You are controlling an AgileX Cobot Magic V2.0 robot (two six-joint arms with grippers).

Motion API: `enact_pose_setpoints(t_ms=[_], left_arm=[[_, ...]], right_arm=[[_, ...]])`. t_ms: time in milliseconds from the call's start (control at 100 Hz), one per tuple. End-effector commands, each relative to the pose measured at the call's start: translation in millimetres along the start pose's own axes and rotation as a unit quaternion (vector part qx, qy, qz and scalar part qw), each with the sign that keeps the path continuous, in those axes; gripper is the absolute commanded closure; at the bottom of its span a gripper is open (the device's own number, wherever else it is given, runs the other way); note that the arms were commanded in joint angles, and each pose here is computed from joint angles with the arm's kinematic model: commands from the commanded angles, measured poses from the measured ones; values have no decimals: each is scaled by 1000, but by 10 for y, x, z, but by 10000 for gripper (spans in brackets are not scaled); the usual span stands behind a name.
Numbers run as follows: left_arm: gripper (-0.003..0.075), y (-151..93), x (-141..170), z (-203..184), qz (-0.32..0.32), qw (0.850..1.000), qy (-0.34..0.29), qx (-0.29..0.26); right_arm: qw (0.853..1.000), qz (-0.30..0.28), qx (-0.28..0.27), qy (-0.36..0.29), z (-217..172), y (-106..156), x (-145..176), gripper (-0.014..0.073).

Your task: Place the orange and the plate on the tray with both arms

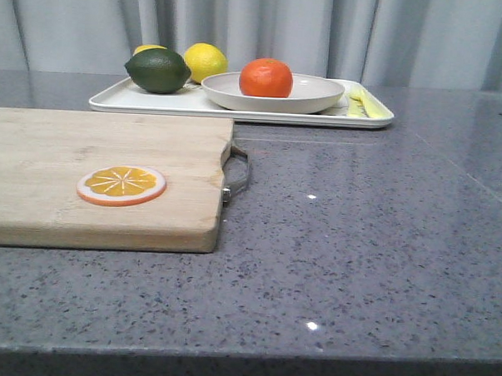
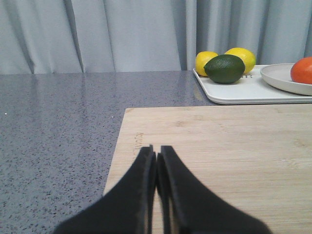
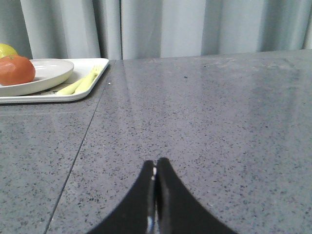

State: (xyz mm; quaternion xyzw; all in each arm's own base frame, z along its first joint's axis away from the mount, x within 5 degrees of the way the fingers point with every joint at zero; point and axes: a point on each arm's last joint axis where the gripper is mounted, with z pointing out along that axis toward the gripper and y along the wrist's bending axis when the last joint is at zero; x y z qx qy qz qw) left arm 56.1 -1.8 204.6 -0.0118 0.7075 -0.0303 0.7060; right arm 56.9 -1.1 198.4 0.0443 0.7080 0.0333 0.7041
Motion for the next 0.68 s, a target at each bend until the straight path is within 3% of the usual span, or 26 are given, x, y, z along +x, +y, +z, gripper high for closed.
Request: enact_pose_setpoints(t_ms=[0, 670], left_arm=[[741, 3, -50, -25, -3, 999, -46, -1], [741, 3, -50, -25, -3, 999, -46, -1]], right_arm=[[999, -8, -1, -42, -23, 10, -115, 662], [1000, -7, 1, -28, -21, 6, -90, 662]])
